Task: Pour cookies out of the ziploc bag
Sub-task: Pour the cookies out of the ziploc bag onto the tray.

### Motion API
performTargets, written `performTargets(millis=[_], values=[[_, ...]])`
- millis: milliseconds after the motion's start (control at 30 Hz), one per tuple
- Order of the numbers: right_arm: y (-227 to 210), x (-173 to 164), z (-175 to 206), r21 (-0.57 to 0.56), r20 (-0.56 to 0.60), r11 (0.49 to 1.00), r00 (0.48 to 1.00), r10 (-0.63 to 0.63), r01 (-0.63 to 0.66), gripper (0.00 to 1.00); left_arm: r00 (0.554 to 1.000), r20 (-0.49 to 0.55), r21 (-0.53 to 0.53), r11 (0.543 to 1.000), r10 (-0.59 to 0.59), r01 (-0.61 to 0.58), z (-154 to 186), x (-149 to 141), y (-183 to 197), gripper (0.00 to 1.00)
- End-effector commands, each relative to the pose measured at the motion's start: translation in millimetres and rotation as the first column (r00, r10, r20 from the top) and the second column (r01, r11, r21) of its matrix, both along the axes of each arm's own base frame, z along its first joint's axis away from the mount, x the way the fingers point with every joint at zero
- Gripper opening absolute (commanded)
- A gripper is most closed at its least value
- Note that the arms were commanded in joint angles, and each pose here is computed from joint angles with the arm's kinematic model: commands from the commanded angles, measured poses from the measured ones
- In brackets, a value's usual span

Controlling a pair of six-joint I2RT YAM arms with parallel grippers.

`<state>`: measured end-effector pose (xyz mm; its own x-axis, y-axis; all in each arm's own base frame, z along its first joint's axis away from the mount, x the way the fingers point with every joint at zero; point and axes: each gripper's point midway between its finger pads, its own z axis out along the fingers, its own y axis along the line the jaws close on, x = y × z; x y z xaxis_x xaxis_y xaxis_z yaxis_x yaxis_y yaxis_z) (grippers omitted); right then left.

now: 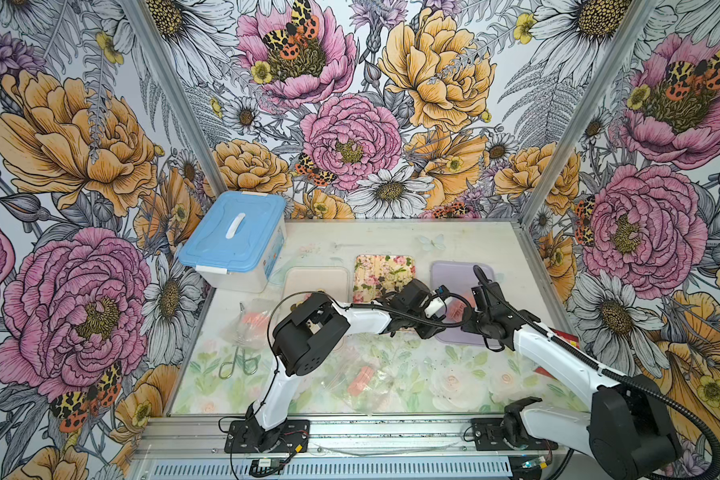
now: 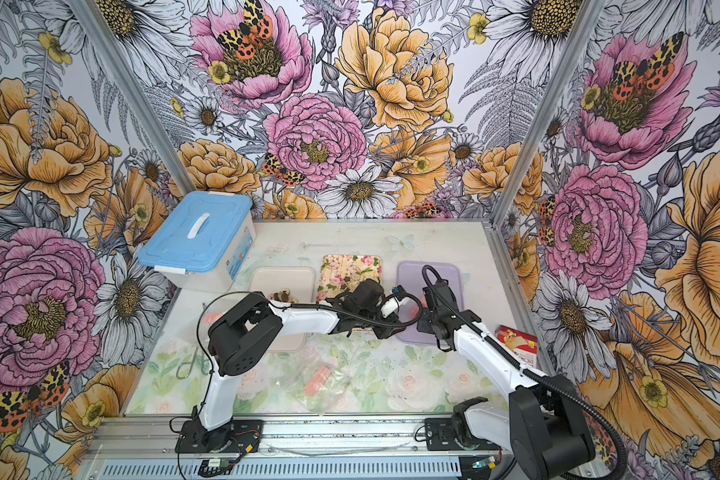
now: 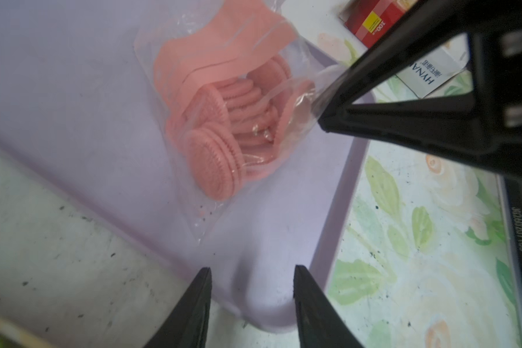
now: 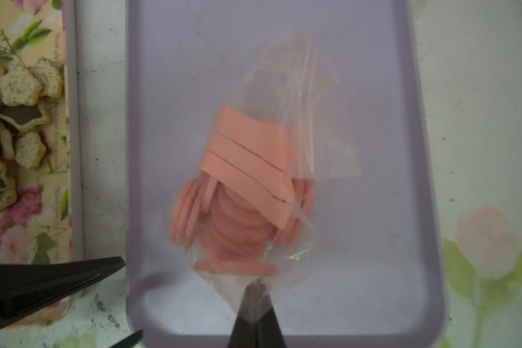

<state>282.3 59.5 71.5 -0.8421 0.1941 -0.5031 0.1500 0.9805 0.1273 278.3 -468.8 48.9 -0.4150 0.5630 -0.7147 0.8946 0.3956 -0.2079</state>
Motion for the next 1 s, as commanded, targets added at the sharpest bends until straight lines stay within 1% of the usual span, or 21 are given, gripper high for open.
performTargets(millis=[0, 133, 200, 300, 433, 500, 567, 633, 733, 800, 967], values=[[4, 5, 11, 0.034, 0.059, 0.999, 0.998, 0.021, -0.023, 0.0, 0.995, 0.094, 0.081, 0.996, 0.021, -0.028, 1, 14, -5, 0.47], [-9, 4, 16, 0.041, 0.086, 0.998, 0.995, -0.042, 0.038, 0.0, 0.987, 0.141, 0.162, 0.982, 0.076, -0.099, -3, 33, -2, 0.47], [-18, 3, 16, 0.062, 0.093, 0.995, 0.992, -0.082, 0.076, 0.0, 0.987, 0.144, 0.176, 0.98, 0.07, -0.095, -2, 35, -3, 0.47], [-23, 4, 14, 0.083, 0.085, 0.992, 0.991, -0.105, 0.098, 0.0, 0.989, 0.14, 0.205, 0.977, 0.038, -0.066, -5, 34, -4, 0.48], [-22, 7, 9, 0.1, 0.073, 0.99, 0.992, -0.105, 0.097, 0.0, 0.994, 0.098, 0.194, 0.981, -0.042, 0.022, -6, 26, -10, 0.48], [-21, 7, 8, 0.103, 0.07, 0.99, 0.992, -0.103, 0.096, 0.0, 0.995, 0.086, 0.198, 0.979, -0.058, 0.04, -8, 25, -13, 0.48], [-21, 7, 8, 0.104, 0.075, 0.99, 0.992, -0.103, 0.095, 0.0, 0.994, 0.059, 0.193, 0.978, -0.093, 0.08, -12, 18, -16, 0.48], [-22, 7, 10, 0.104, 0.082, 0.99, 0.991, -0.104, 0.096, 0.0, 0.992, 0.055, 0.191, 0.976, -0.116, 0.103, -12, 12, -18, 0.48], [-21, 8, 11, 0.106, 0.085, 0.99, 0.991, -0.102, 0.092, 0.0, 0.99, 0.069, 0.185, 0.977, -0.124, 0.109, -10, 8, -17, 0.48], [-21, 8, 10, 0.106, 0.084, 0.99, 0.991, -0.1, 0.091, 0.0, 0.989, 0.054, 0.165, 0.978, -0.137, 0.126, -10, 3, -18, 0.48], [-21, 8, 11, 0.107, 0.088, 0.99, 0.991, -0.099, 0.089, 0.0, 0.989, 0.049, 0.17, 0.977, -0.139, 0.129, -19, 7, -23, 0.49]])
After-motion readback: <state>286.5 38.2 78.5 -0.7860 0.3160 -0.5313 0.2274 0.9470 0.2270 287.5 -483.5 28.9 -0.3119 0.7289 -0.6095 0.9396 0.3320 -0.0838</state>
